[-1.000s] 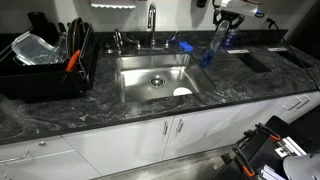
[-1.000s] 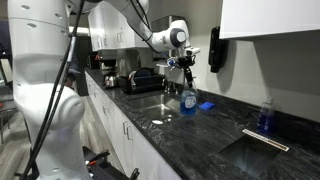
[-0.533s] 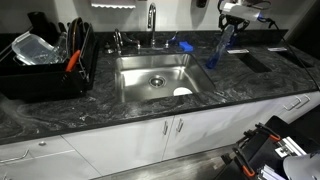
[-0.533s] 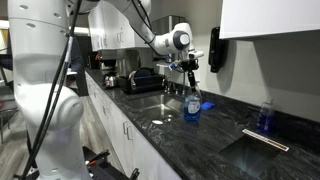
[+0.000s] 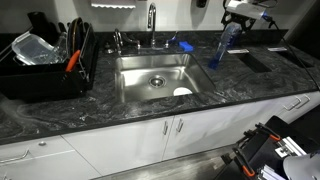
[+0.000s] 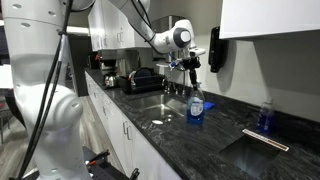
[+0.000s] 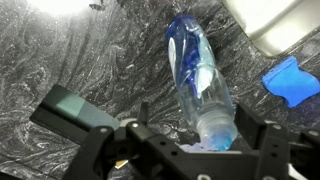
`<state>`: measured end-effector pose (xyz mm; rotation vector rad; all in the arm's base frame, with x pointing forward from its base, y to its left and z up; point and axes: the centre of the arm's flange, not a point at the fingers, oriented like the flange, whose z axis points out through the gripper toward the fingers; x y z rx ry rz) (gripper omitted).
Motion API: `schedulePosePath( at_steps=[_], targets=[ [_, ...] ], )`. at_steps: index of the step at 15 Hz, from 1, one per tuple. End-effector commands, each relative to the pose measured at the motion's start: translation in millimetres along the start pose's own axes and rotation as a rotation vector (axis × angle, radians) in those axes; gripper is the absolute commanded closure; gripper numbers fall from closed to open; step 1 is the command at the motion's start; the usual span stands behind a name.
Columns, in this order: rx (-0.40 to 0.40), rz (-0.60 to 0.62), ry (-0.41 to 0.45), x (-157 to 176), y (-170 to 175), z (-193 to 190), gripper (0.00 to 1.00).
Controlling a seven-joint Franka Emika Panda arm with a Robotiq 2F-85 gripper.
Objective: Remove the dishwashing liquid from the sink and place it on the right side of the countertop
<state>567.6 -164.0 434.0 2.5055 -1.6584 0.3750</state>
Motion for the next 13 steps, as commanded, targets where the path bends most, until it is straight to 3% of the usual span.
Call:
schedulePosePath(
  at_steps=[1, 9, 13],
  targets=[
    [0.005, -0.086, -0.031, -18, 16, -14, 0.0],
    [-0.099, -0.397, -0.234, -58, 17, -34, 0.0],
    [-0.132, -0.526, -0.245, -66, 25, -52, 0.0]
  ],
)
